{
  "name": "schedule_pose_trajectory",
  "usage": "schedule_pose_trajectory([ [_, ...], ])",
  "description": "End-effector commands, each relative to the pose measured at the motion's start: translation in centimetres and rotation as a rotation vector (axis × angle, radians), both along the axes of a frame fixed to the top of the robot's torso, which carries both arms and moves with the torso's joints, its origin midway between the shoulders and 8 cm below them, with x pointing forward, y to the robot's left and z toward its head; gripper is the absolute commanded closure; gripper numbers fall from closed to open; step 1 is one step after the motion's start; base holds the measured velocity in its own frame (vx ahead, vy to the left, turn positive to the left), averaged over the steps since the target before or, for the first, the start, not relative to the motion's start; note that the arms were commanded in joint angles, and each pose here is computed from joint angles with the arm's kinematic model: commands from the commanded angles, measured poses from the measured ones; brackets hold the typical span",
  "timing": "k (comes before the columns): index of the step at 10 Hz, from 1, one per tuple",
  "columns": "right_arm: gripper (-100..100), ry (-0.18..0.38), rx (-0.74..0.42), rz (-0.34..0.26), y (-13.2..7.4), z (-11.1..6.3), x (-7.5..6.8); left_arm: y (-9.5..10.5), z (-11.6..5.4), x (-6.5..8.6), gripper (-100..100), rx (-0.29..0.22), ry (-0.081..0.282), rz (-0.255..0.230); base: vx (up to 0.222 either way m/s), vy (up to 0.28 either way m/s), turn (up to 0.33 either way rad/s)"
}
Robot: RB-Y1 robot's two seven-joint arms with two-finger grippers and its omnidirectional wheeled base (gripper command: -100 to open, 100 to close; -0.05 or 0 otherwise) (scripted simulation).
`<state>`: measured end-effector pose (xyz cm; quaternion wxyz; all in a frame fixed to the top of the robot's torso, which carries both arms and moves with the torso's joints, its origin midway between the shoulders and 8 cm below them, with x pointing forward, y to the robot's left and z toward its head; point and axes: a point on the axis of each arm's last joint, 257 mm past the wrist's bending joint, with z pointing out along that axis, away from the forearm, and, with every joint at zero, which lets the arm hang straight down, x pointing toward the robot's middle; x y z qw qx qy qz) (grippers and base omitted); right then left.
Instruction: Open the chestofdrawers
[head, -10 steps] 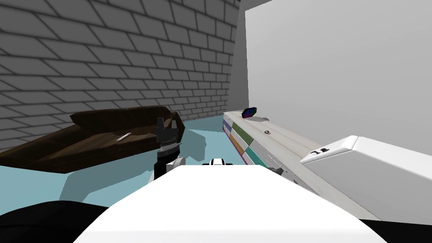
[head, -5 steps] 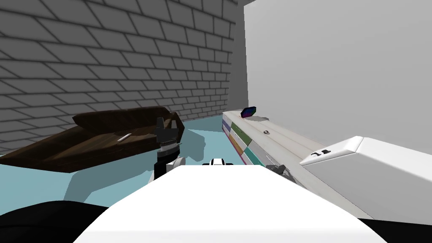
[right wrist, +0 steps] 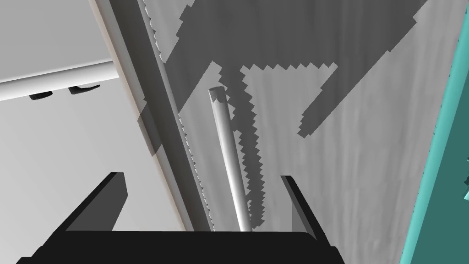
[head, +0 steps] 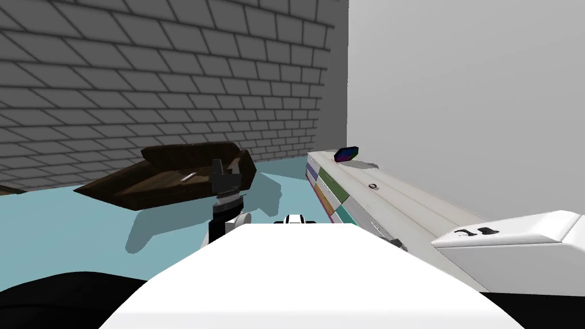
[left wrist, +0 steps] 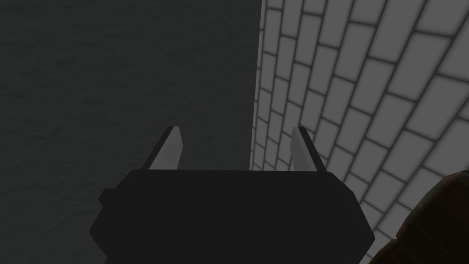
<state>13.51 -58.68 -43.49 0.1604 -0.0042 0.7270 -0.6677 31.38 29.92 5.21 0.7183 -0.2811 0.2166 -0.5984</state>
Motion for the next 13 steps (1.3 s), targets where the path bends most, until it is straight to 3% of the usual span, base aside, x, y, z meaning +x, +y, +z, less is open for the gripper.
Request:
schedule_pose_trajectory([
  [1, -100, -0.006, 0.003, -0.058, -0.5, -0.2, -4.1, 0.0, 0.0, 0.0, 0, 0.000, 0.000, 0.000, 0.029, -0.032, 0.146],
  [2, -100, -0.021, 0.005, -0.091, -0.6, -0.1, -5.8, 0.0, 0.0, 0.0, 0, 0.000, 0.000, 0.000, 0.029, -0.023, 0.228],
  [4, -100, -0.006, 0.005, -0.096, -0.6, -0.2, -6.8, 0.0, 0.0, 0.0, 0, 0.000, 0.000, 0.000, 0.019, -0.018, 0.052],
  [6, -100, -0.022, 0.005, -0.166, -0.7, 0.0, -11.2, 0.0, 0.0, 0.0, 0, 0.000, 0.000, 0.000, 0.022, -0.022, 0.359],
  [7, -100, -0.008, 0.003, -0.172, -0.7, -0.1, -12.0, 0.0, 0.0, 0.0, 0, 0.000, 0.000, 0.000, 0.029, -0.038, 0.131],
  [8, -100, -0.019, 0.003, -0.207, -0.6, 0.1, -14.1, 0.0, 0.0, 0.0, 0, 0.000, 0.000, 0.000, 0.029, -0.025, 0.186],
  [9, -100, -0.003, 0.001, -0.213, -0.6, 0.2, -15.1, 0.0, 0.0, 0.0, 0, 0.000, 0.000, 0.000, 0.027, -0.025, 0.128],
  [11, -100, 0.001, -0.008, -0.285, -0.3, 0.9, -20.4, 0.0, 0.0, 0.0, 0, 0.000, 0.000, 0.000, 0.030, -0.032, 0.353],
  [12, -100, 0.003, -0.004, -0.263, -0.4, 0.5, -19.2, 0.0, 0.0, 0.0, 0, 0.000, 0.000, 0.000, 0.014, -0.024, 0.091],
  [13, 100, 0.000, -0.002, -0.252, -0.5, 0.4, -17.9, 0.0, 0.0, 0.0, 0, 0.000, 0.000, 0.000, -0.005, 0.010, -0.334],
])
